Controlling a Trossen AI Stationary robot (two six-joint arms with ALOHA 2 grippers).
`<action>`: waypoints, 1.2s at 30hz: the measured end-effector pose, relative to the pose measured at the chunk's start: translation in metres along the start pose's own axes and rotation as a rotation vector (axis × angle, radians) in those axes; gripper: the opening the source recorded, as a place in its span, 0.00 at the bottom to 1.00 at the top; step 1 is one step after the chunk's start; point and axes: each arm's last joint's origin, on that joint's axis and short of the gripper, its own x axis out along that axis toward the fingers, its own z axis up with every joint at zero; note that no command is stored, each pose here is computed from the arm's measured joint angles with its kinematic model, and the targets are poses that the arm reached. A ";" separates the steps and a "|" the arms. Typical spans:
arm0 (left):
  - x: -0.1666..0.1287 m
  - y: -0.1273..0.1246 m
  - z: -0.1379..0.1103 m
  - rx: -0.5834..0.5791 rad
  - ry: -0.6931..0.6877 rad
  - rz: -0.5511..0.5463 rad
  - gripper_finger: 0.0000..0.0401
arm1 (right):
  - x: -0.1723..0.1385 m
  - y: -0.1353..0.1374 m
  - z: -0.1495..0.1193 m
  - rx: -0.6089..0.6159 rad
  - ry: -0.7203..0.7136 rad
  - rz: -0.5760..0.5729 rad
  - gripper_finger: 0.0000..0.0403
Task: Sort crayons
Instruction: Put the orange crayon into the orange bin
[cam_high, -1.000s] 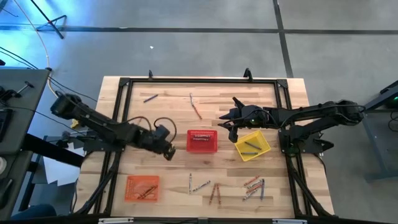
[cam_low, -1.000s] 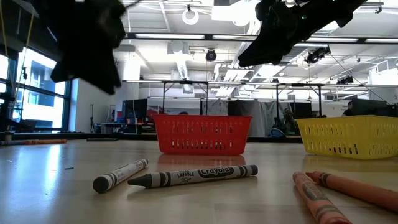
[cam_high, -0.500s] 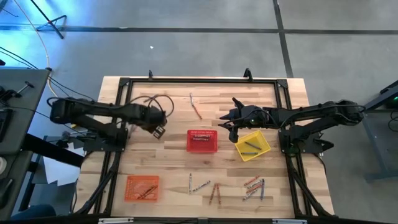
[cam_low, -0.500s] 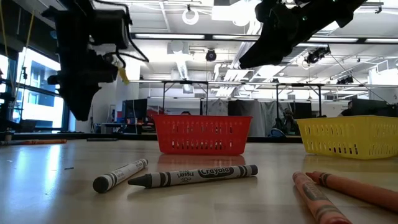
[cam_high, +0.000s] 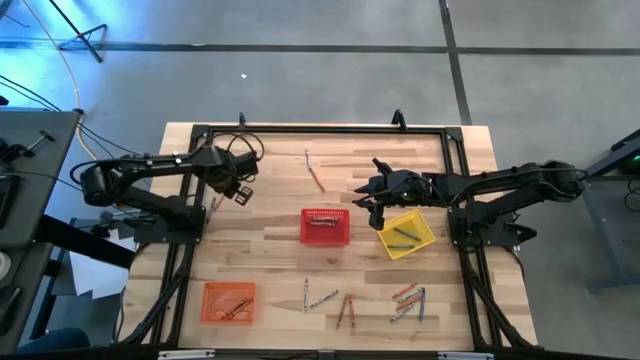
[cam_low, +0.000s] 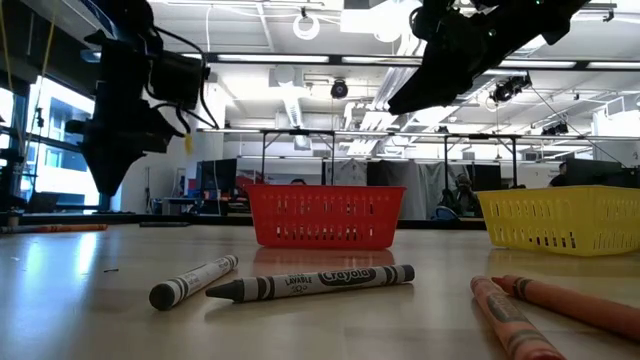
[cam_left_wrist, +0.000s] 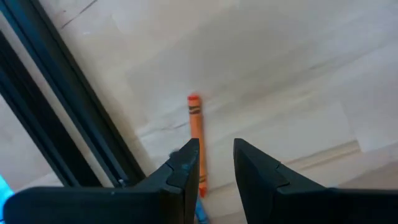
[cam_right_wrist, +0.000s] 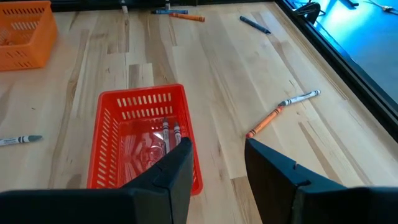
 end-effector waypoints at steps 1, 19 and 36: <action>0.001 0.002 0.001 -0.004 0.004 0.001 0.22 | 0.000 0.000 0.000 0.000 0.000 0.000 0.35; 0.034 0.022 -0.002 -0.086 0.086 -0.053 0.22 | 0.000 0.000 0.000 0.001 -0.001 0.000 0.35; 0.051 0.021 0.006 -0.134 0.181 -0.063 0.22 | 0.000 0.000 0.000 0.000 -0.001 0.000 0.35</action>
